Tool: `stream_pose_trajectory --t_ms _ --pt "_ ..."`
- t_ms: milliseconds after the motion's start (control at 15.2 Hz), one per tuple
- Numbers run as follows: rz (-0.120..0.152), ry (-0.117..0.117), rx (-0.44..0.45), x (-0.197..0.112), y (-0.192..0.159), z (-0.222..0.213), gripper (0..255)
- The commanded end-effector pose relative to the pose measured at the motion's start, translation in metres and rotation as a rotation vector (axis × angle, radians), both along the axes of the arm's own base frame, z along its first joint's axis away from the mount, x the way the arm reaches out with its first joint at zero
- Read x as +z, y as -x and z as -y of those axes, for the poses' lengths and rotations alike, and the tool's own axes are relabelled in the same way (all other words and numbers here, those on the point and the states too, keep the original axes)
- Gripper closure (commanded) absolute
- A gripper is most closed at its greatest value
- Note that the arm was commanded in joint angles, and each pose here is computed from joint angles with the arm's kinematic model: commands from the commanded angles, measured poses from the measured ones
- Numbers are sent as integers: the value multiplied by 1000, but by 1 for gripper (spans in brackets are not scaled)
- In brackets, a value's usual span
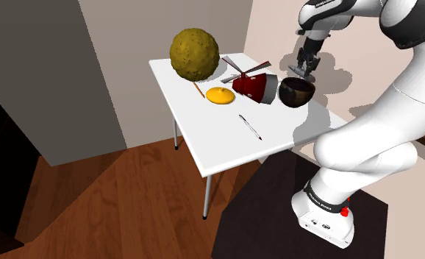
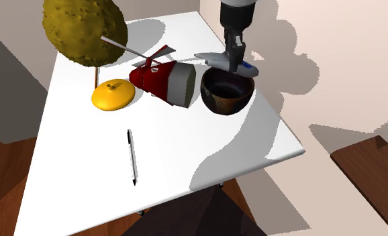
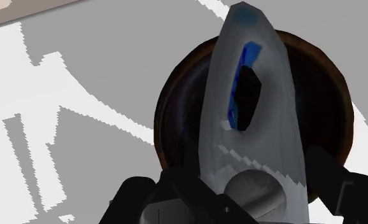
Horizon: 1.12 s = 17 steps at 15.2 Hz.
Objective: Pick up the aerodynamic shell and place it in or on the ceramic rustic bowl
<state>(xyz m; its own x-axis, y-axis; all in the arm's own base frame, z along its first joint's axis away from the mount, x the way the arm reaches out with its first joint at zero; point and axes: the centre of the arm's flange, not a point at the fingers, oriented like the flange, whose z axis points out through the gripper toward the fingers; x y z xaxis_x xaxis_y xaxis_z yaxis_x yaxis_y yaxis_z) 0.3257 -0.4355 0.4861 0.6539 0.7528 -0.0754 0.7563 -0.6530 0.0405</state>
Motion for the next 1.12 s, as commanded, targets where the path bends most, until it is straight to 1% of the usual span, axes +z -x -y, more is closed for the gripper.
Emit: stream_pose_trajectory --t_ms 0,462,924,990,1056 --pt "0 0 0 -11 1 -1 255" --pt "0 0 0 -46 1 -1 255" --pt "0 0 0 -46 1 -1 255" --pt "0 0 0 -47 1 0 0" --pt "0 0 0 -46 2 -1 0"
